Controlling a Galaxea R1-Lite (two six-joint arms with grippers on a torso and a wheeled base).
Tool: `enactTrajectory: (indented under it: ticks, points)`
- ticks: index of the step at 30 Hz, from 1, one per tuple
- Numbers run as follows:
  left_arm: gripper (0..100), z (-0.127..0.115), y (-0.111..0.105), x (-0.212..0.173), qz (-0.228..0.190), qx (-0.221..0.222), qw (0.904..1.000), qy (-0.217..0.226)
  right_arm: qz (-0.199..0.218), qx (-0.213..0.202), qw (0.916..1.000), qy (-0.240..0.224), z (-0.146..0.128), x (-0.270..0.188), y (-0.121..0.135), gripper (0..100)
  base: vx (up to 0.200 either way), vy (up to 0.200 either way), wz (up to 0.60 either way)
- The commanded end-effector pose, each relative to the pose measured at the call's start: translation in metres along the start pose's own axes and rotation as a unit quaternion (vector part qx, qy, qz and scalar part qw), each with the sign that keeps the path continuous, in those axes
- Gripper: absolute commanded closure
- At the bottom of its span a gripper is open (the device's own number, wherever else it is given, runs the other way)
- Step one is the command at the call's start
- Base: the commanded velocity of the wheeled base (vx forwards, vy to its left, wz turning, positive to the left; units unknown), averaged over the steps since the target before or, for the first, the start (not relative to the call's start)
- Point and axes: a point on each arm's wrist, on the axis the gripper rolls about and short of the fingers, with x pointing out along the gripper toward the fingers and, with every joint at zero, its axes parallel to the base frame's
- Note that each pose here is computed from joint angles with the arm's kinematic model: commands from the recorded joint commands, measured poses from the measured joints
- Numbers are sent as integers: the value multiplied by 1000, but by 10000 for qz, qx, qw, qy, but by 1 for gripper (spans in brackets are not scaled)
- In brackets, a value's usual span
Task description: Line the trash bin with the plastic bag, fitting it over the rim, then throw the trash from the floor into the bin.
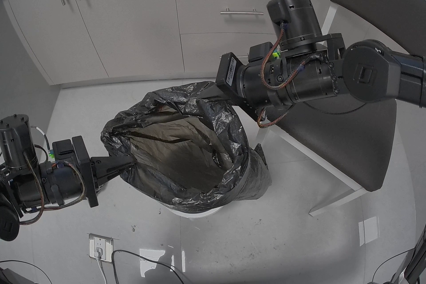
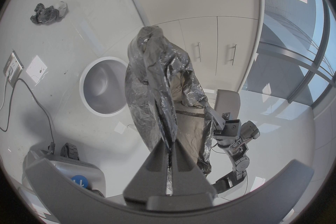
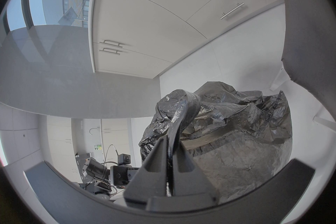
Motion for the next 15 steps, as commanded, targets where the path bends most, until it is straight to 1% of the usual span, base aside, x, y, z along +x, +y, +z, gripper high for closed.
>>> enactTrajectory:
  ticks: [1, 2, 5, 7, 15]
  points:
    - [100, -1, 2, -1, 23, -27, 10000, 8, 11, 41, 10000, 7, -1, -1, 1, 100, 0, 0, 0]
    - [100, -2, 1, -3, -2, -39, 10000, 8, 48, 112, 9999, -29, 0, -6, 4, 100, 0, 0, 0]
    - [100, -3, 0, -3, -15, -113, 9999, 11, 98, 122, 9999, -26, 0, -12, 9, 100, 0, 0, 0]
    - [100, -4, 0, -4, -17, -170, 9999, -5, 116, 97, 9999, 72, -7, -15, 14, 100, 0, 0, 0]
    - [100, -13, -4, -21, -193, -57, 9998, -69, 76, 71, 9991, 414, -29, -6, 16, 100, 0, 0, 0]
